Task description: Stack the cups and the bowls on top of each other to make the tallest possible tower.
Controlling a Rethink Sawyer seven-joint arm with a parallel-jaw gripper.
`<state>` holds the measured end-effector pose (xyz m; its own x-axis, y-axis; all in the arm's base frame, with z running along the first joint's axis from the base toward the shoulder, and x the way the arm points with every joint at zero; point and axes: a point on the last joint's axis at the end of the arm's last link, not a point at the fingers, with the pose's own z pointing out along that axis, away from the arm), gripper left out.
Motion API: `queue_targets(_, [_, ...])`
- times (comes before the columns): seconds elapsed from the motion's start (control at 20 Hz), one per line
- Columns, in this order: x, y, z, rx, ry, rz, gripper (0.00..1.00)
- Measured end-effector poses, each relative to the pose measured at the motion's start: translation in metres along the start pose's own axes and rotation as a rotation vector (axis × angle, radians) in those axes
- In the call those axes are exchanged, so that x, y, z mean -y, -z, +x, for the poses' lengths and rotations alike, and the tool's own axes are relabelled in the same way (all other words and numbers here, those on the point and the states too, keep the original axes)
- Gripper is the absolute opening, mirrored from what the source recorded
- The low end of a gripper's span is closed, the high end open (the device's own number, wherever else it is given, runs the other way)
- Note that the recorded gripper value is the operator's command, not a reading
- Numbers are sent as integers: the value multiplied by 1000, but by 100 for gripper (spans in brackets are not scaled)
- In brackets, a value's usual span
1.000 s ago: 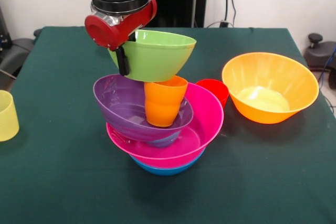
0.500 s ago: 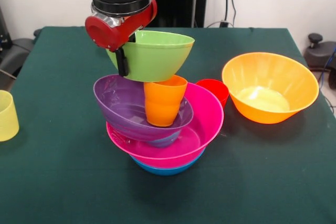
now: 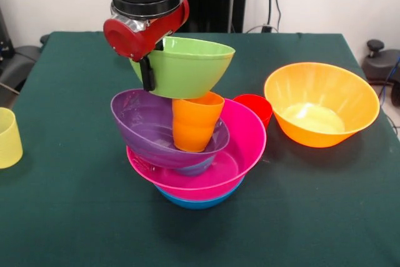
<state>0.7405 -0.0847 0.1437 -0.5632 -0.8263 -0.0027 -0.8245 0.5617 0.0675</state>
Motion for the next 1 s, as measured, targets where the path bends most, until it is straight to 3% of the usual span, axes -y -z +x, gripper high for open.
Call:
queue_targets(0.25, [-4,-1,0,-3,1,-30,0])
queue_targets(0.7, [-33,-2,-8,-24,9,-154,0])
queue_targets(1.0, [-49,1,-13,-41,13,-203,0])
